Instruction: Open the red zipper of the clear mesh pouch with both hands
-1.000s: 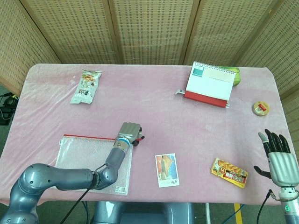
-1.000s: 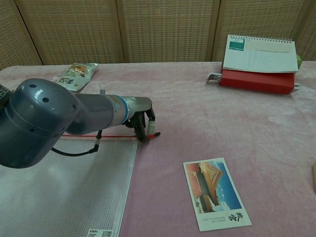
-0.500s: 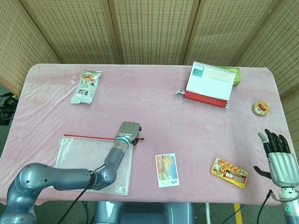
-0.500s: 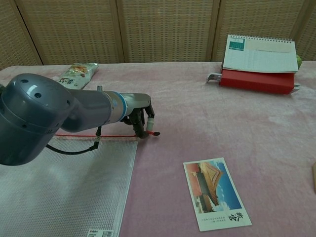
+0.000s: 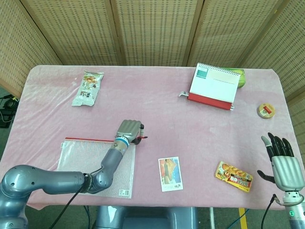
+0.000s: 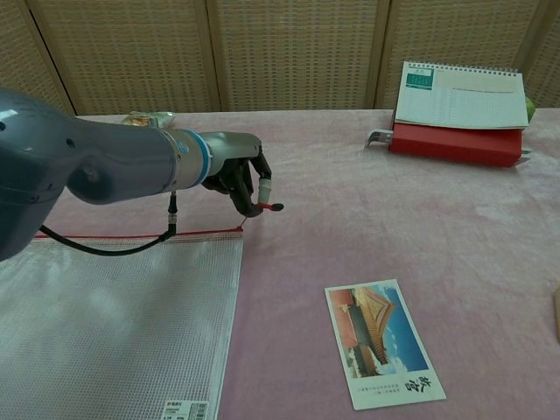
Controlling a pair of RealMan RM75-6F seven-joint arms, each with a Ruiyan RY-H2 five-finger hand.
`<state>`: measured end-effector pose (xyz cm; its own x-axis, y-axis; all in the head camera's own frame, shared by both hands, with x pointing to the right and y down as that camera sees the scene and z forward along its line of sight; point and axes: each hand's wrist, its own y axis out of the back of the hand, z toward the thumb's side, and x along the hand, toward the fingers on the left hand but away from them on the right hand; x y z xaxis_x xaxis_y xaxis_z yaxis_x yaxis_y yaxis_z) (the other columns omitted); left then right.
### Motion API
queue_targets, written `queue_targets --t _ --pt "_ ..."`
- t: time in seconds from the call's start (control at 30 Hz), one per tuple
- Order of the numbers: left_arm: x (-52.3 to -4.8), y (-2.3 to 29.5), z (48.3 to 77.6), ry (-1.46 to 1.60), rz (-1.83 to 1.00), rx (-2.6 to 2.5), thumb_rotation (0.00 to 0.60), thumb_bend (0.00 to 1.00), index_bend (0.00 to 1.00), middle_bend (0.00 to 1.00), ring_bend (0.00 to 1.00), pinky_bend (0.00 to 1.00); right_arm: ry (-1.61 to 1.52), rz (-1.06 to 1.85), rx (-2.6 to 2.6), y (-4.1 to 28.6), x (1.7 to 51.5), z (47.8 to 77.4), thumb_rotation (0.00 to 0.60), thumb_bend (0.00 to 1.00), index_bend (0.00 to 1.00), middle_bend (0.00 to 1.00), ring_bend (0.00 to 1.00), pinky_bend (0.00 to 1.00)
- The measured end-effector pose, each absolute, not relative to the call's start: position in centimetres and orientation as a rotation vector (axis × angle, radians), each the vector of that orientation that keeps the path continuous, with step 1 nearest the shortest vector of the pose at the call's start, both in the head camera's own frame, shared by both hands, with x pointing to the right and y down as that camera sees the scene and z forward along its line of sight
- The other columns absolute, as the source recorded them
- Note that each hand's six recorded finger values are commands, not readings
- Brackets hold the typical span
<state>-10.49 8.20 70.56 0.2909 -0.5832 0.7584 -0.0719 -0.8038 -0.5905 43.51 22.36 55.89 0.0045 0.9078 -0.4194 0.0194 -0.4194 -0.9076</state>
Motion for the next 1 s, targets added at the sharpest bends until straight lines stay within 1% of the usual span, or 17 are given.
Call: queue_targets --t 0.2,0.37,0.4,0.47,0.5,0.53,0.57,0.6,0.63,0.7,0.73,0.8,0.83,1.0 --pt "-12.0 6.2 67.3 0.696 -1.425 -2.21 0.6 0.83 0.84 0.87 0.89 1.0 -0.987 1.516 -1.634 22.2 42.8 57.2 0.6 0.0 0.0 0.0 0.0 0.0" --pt "-12.4 5.3 65.0 0.758 -1.329 -2.26 0.6 0.85 0.85 0.87 0.89 1.0 -0.97 1.507 -1.717 21.2 41.8 58.1 0.6 0.0 0.01 0.01 0.0 0.0" --pt "-12.5 5.2 64.6 0.767 -1.318 -2.269 0.6 0.85 0.85 0.87 0.89 1.0 -0.967 1.502 -1.735 20.8 41.5 58.2 0.6 0.0 0.03 0.04 0.01 0.0" --pt "-12.3 5.1 63.8 0.791 -1.292 -2.304 0.6 0.86 0.85 0.87 0.89 1.0 -0.966 1.477 -1.8 19.9 40.4 58.6 0.6 0.0 0.07 0.13 0.08 0.0" --pt "-12.2 5.0 63.5 0.799 -1.279 -2.325 0.6 0.86 0.86 0.87 0.89 1.0 -0.967 1.466 -1.836 19.4 39.9 58.8 0.6 0.0 0.09 0.22 0.18 0.0" --pt "-12.2 4.9 63.1 0.81 -1.267 -2.342 0.6 0.86 0.86 0.87 0.9 1.0 -0.971 1.45 -1.889 18.8 39.2 59.1 0.6 0.0 0.11 0.33 0.31 0.06" --pt "-12.2 4.6 62.6 0.825 -1.249 -2.36 0.6 0.86 0.86 0.87 0.9 1.0 -0.977 1.436 -1.929 18.2 38.6 59.2 0.6 0.0 0.12 0.42 0.4 0.15" --pt "-12.2 4.5 62.3 0.834 -1.235 -2.367 0.6 0.86 0.87 0.87 0.9 1.0 -0.984 1.421 -1.97 17.7 38.1 59.4 0.6 0.0 0.13 0.54 0.54 0.35" --pt "-12.1 4.4 62.0 0.84 -1.222 -2.37 0.6 0.86 0.87 0.88 0.9 1.0 -0.996 1.401 -2.023 16.9 37.3 59.6 0.6 0.01 0.15 0.65 0.66 0.58" --pt "-11.8 4.2 61.6 0.852 -1.189 -2.37 0.6 0.86 0.87 0.88 0.91 1.0 -1.016 1.372 -2.107 15.7 36.2 59.9 0.6 0.02 0.18 0.77 0.8 0.82" --pt "-11.6 4.1 61.4 0.86 -1.176 -2.375 0.6 0.86 0.87 0.88 0.91 1.0 -1.028 1.353 -2.164 14.9 35.4 60.1 0.6 0.03 0.19 0.81 0.85 0.9" --pt "-11.2 4.0 61.1 0.89 -1.14 -2.397 0.6 0.86 0.87 0.88 0.91 1.0 -1.039 1.338 -2.25 13.9 34.1 60.5 0.6 0.03 0.21 0.85 0.88 0.98" --pt "-10.9 4.0 60.9 0.903 -1.122 -2.408 0.6 0.86 0.87 0.88 0.91 1.0 -1.041 1.337 -2.304 13.4 33.3 60.9 0.6 0.04 0.22 0.86 0.89 1.0" --pt "-9.7 3.8 60.3 0.973 -1.038 -2.469 0.6 0.86 0.87 0.88 0.91 1.0 -1.097 1.356 -2.511 11.6 30.2 62.2 0.6 0.07 0.26 0.89 0.92 1.0"
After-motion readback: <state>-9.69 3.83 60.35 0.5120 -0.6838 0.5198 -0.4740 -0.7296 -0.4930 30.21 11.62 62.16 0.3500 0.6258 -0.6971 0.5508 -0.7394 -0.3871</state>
